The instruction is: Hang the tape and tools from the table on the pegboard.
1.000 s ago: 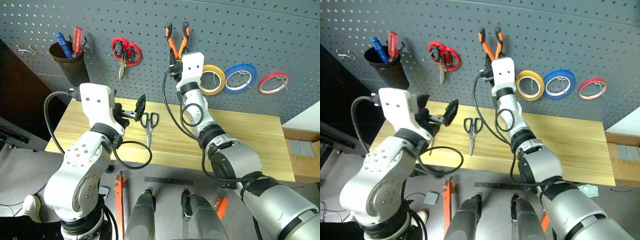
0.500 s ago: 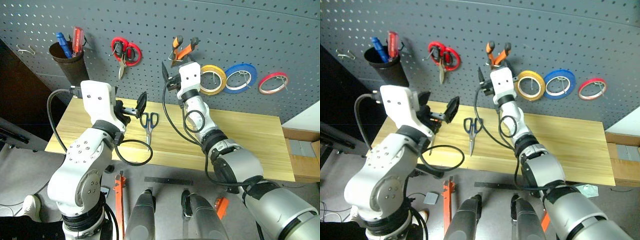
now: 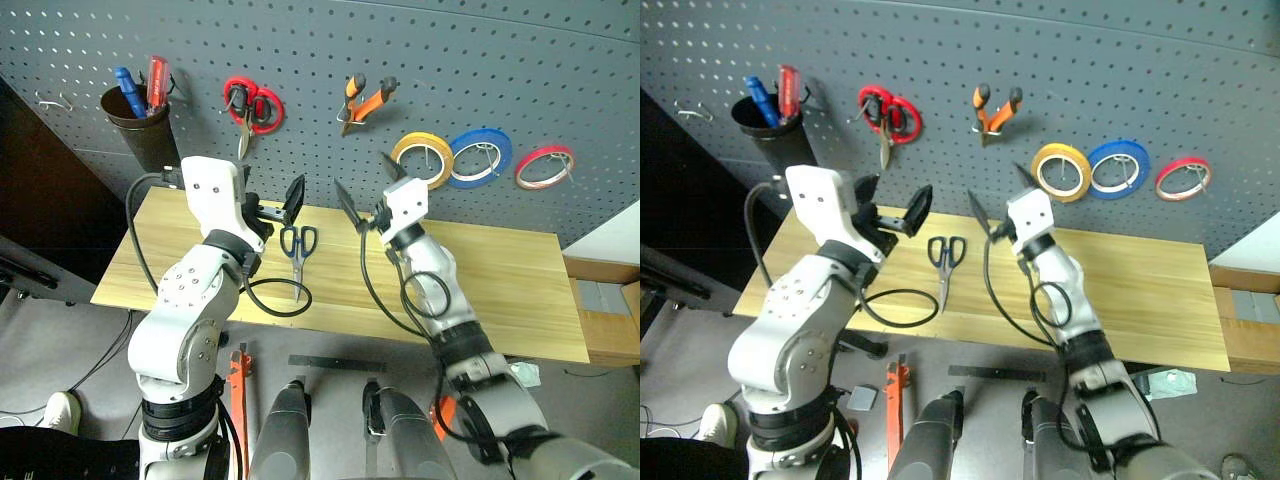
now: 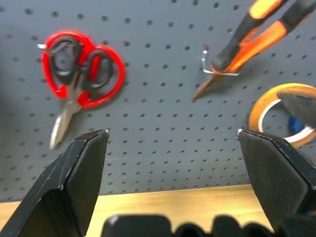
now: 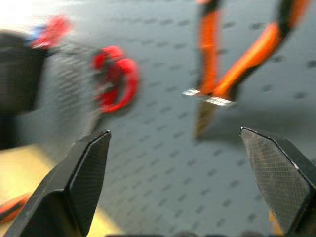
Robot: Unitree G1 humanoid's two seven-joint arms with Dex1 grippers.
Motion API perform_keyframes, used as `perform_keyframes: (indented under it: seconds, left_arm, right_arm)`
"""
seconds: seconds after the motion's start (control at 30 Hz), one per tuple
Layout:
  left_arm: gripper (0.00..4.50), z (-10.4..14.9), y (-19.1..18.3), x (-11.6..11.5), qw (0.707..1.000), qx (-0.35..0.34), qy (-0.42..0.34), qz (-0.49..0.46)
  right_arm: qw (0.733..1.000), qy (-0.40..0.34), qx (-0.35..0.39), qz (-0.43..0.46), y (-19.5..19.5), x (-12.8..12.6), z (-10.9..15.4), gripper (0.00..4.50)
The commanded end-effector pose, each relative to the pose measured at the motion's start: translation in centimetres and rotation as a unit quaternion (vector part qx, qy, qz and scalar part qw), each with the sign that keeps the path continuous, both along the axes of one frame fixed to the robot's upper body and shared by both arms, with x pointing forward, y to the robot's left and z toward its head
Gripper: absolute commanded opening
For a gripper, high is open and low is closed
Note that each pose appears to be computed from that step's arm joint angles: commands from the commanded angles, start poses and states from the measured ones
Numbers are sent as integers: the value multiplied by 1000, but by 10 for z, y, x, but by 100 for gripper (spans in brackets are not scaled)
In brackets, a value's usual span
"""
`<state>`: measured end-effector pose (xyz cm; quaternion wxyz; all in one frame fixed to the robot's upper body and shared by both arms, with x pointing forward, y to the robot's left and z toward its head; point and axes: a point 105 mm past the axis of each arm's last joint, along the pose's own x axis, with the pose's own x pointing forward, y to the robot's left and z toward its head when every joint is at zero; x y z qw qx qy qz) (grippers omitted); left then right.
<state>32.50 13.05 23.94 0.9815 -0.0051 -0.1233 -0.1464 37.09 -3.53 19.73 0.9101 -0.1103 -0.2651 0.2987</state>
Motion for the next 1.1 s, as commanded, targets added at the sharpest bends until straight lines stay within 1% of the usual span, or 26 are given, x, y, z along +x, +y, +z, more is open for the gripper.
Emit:
perform_keyframes:
  seconds: [0.03,0.1,0.17,0.23,0.27,0.3,0.4,0.47,0.5,0.6,0.67,0.83,1.03,1.1]
  left_arm:
    - [450,-7,-6,-4,1000,-2,-4,-7]
    - [450,-30,0,2,999,-4,36,20]
    - [450,-67,9,12,993,-3,104,63]
    - [450,-91,12,18,986,-6,149,81]
    - [450,-99,11,20,983,-8,163,81]
    - [450,-114,8,23,978,-14,189,83]
    - [450,-145,4,27,966,-15,240,96]
    - [450,-170,-4,27,954,-16,286,91]
    - [450,-183,-5,27,948,-4,303,100]
    - [450,-205,-7,27,935,33,331,119]
    - [450,-212,-5,28,928,49,343,135]
    - [450,-211,2,33,920,74,347,169]
    - [450,-206,7,33,919,88,342,178]
    - [450,-211,10,31,914,86,353,181]
  right_arm:
    - [998,7,-32,44,-5,-23,11,449]
    - [995,37,-54,71,-8,-32,4,449]
    - [988,67,-89,108,-12,-45,-3,449]
    - [981,93,-112,132,-15,-53,-9,449]
    - [977,105,-121,141,-15,-56,-11,449]
    - [974,112,-136,145,-19,-58,-15,449]
    - [967,127,-162,152,-23,-60,-20,449]
    - [962,131,-179,159,-23,-61,-22,449]
    - [961,131,-183,161,-22,-60,-21,449]
    - [956,146,-173,187,-15,-63,-17,449]
    - [950,154,-169,213,-8,-68,-15,449]
    - [938,159,-185,248,-1,-76,-19,449]
    - [938,160,-181,250,0,-74,-21,449]
    - [939,160,-179,247,-1,-73,-21,449]
